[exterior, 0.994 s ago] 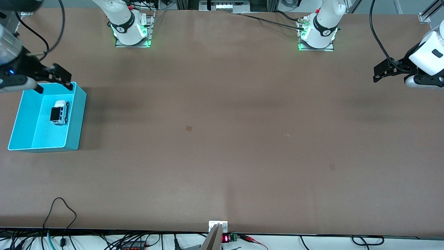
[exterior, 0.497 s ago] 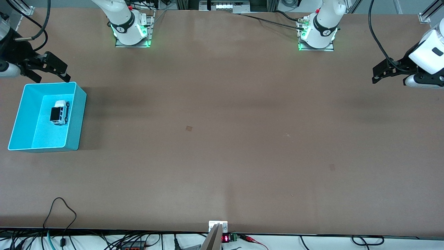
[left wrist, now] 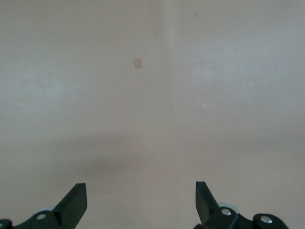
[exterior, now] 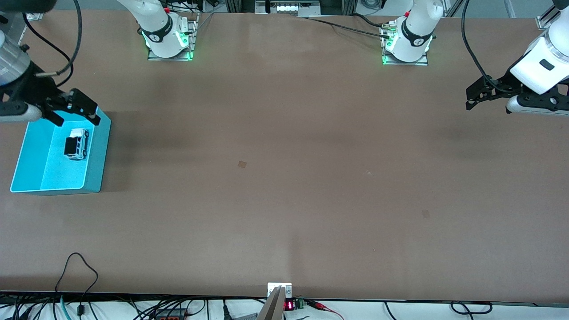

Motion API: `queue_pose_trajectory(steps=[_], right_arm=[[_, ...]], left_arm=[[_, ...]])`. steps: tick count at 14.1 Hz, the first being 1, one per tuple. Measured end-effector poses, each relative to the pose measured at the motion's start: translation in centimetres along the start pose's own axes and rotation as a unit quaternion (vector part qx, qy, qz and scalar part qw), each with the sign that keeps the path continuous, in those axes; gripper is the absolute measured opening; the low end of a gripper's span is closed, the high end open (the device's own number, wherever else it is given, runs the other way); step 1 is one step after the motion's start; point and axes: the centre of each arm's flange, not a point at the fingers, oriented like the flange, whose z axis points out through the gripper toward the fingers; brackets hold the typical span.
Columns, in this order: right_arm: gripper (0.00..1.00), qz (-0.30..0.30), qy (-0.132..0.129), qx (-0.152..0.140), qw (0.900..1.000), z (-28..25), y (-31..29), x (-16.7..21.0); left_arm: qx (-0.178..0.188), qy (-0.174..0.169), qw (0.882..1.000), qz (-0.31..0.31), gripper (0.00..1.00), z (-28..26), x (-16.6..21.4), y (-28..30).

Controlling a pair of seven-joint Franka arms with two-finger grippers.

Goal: Wind and store white jeep toy

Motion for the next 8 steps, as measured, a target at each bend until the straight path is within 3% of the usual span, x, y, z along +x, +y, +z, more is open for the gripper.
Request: queue_pose_trajectory(steps=[8], right_arm=[[1.00, 0.000, 0.031, 0.001, 1.000, -3.0, 0.2, 1.2]], left_arm=[[0.000, -0.001, 1.000, 0.000, 1.00, 0.2, 0.6, 0.0]])
